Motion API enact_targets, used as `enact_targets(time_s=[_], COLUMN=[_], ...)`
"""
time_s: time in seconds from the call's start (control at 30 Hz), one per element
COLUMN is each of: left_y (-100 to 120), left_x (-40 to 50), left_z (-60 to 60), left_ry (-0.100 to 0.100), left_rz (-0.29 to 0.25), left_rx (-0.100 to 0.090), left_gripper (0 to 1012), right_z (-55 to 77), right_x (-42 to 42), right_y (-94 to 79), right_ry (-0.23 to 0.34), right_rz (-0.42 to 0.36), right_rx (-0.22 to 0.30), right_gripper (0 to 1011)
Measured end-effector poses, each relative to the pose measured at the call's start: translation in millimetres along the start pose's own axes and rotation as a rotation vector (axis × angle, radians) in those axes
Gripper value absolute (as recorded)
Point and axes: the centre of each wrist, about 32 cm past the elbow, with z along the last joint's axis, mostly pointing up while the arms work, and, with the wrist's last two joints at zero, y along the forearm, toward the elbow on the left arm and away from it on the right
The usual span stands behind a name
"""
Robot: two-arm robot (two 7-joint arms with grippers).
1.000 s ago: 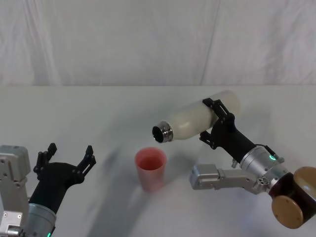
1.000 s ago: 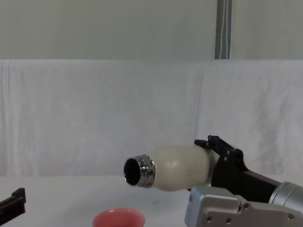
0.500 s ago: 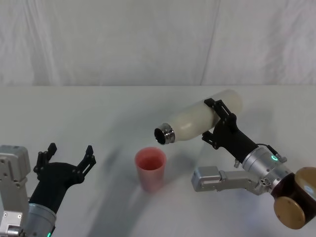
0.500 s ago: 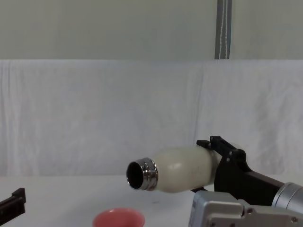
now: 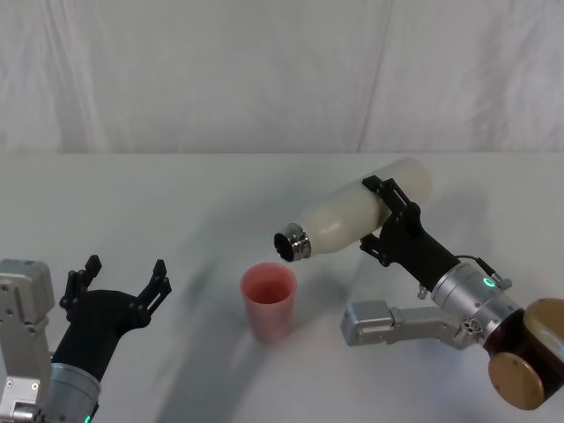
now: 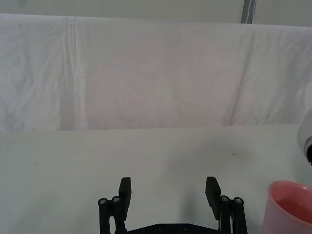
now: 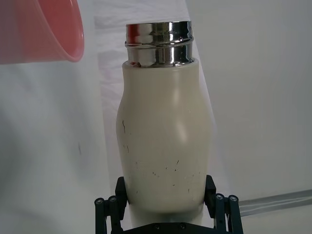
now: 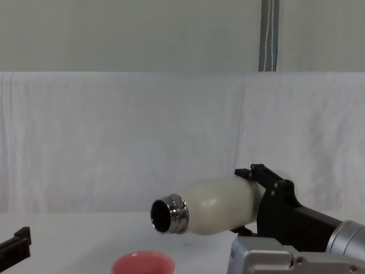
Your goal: Grasp the thermos with one hand and pour water into the cup lid.
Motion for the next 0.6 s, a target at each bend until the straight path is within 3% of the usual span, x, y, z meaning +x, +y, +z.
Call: enact_targets(time_s=[0.6], left_y=[0.0], left_x=[0.0], left_z=[0.0], left_ry=[0.000], left_rz=[0.000], left_rx=[0.000], left_gripper=[1001], right_z=[-0.2], right_x=[0.1], right_y=[2.2], right_ry=[-0.027], right_rz=[-0.003], right_rx=[0.012], right_gripper=[952])
